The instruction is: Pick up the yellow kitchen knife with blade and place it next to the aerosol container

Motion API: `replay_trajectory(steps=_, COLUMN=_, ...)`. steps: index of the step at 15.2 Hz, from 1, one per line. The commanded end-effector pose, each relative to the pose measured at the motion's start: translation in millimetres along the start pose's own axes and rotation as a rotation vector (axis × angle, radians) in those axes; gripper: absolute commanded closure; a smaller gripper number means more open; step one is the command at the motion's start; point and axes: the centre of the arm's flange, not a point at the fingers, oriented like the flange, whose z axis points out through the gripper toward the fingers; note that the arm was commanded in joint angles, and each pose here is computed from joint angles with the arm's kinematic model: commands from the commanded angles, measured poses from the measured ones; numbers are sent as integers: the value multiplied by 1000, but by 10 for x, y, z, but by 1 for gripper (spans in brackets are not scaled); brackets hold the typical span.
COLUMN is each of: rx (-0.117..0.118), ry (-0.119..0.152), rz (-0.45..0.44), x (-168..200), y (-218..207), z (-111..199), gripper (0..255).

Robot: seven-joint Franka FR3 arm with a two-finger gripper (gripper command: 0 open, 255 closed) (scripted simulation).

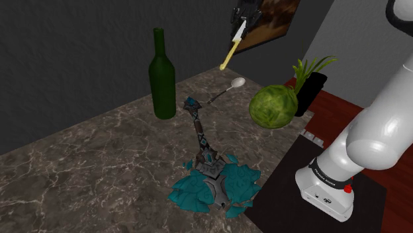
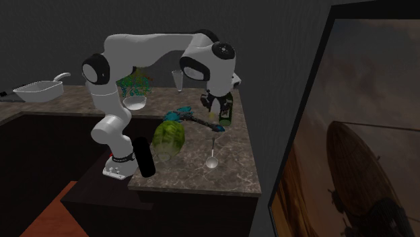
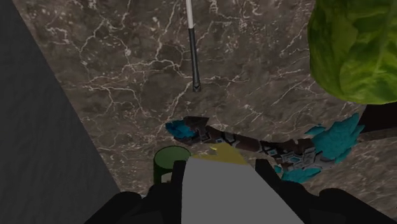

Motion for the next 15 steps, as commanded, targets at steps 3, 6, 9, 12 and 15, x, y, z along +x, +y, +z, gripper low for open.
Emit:
replay_trajectory(steps=3, rx=1, ry=0, rz=-1, x=-404, y=-306, z=-190, gripper=255)
replay_trajectory(steps=6, rx=1, ry=0, rz=-1, x=-698, y=-534, z=-327, gripper=255)
replay_trajectory(steps=9, rx=1, ry=0, rz=-1, x=-977, y=-722, z=-399, gripper=255)
replay_trajectory(steps=12, rx=1, ry=0, rz=-1, x=-1056, y=-702, z=-263, gripper=255)
replay_trajectory(steps=15, rx=1, ry=0, rz=-1, x=-1134, y=-682, z=-127, gripper=255)
